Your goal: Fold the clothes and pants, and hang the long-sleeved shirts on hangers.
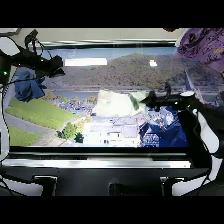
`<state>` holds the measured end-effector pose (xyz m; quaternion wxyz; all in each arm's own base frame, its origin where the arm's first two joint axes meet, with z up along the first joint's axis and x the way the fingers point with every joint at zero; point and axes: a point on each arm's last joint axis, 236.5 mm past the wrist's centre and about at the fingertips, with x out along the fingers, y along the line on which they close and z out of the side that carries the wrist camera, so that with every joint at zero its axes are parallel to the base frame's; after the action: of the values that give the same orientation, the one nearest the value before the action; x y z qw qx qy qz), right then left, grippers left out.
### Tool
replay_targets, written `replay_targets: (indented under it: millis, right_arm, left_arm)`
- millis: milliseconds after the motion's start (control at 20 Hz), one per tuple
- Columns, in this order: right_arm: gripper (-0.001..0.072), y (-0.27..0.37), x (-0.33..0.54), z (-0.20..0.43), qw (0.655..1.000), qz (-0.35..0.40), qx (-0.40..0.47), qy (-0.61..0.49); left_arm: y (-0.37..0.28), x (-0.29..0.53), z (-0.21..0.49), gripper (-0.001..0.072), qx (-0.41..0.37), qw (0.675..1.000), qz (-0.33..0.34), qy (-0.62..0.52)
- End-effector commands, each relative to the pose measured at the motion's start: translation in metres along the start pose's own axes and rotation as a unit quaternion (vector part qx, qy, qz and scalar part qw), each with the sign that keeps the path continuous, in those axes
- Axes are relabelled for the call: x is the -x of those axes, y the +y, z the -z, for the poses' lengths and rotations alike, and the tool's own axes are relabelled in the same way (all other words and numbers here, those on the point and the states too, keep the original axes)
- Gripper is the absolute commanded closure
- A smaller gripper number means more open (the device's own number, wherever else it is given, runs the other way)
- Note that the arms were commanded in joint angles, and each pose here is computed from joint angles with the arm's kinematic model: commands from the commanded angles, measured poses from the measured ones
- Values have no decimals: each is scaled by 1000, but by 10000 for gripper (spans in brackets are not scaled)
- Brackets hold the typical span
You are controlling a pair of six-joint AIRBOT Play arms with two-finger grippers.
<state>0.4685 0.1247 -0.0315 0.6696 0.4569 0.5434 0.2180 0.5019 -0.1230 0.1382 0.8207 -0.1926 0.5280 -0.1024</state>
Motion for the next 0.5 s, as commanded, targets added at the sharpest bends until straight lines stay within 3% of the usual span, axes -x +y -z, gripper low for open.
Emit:
replay_targets:
  millis: [0, 450]
  right_arm:
    - [679, 38, 51, -47, 997, -17, 1, -69]
    - [679, 54, 212, -118, 965, 26, -55, -256]
  left_arm:
    - [0, 0, 0, 685, 0, 1000, 0, 0]
    - [-1, 0, 1, 685, 1, 1000, 3, 3]
